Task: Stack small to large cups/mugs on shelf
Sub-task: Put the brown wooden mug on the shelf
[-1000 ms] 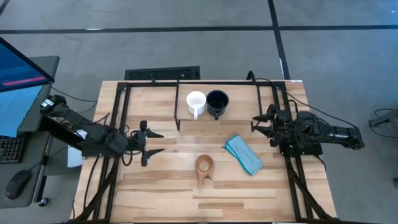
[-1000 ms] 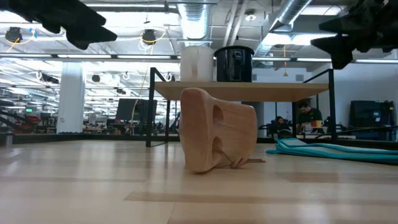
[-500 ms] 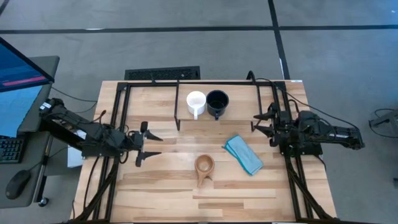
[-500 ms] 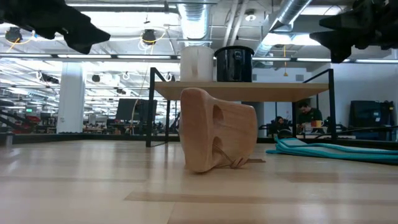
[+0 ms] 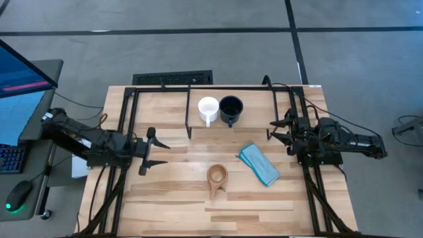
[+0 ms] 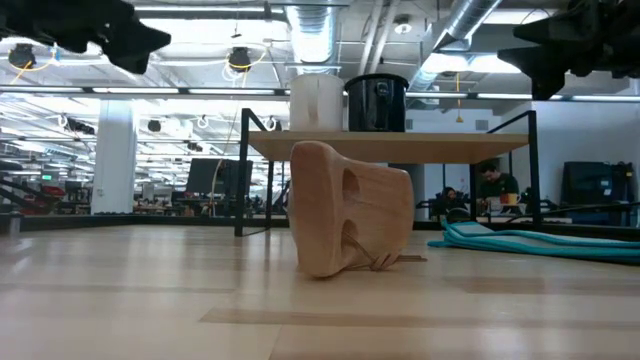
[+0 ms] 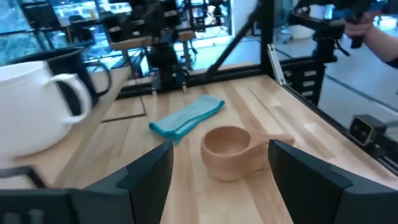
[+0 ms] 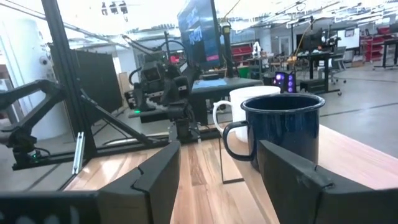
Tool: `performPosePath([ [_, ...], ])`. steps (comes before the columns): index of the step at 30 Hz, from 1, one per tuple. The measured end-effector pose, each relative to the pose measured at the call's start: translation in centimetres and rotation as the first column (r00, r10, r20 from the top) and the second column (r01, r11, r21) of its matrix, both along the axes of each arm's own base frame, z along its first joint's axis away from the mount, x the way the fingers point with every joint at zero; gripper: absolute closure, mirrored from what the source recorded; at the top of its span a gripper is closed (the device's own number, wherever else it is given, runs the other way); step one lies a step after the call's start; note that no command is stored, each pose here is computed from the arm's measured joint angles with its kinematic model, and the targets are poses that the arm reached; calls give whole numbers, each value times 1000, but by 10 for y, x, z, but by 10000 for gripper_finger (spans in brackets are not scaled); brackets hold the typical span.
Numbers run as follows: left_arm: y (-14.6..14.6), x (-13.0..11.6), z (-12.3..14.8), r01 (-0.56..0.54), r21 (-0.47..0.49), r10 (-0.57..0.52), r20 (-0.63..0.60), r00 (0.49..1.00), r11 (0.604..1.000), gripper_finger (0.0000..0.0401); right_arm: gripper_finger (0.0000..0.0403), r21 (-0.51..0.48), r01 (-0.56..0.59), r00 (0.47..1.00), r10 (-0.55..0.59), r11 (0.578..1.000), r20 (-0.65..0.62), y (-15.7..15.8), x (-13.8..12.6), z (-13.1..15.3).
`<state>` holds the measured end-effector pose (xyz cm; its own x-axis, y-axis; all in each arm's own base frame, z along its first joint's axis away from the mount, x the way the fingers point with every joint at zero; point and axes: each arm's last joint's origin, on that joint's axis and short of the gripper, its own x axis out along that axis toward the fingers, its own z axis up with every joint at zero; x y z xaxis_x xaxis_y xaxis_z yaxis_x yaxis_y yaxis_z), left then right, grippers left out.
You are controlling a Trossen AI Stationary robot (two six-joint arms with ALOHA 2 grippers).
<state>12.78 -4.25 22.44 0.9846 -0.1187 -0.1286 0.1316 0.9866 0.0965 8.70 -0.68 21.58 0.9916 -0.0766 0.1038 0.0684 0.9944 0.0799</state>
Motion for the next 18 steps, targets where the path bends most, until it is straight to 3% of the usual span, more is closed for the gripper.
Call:
performPosePath([
  [5, 13, -12, 1, -16, -64, 15, -18, 1000, 998, 147, 168, -2, 1, 1000, -1, 1000, 6, 0, 0, 1],
  [10, 19, -18, 7, 3, -29, -2, 50, 999, 1000, 147, 168, -8, 4, 1000, -4, 1000, -21, 0, 1, -2],
  [18, 24, -19, 2, -38, -23, 38, -1, 999, 999, 147, 168, -2, 87, 989, -87, 996, -117, -3, 11, -9],
])
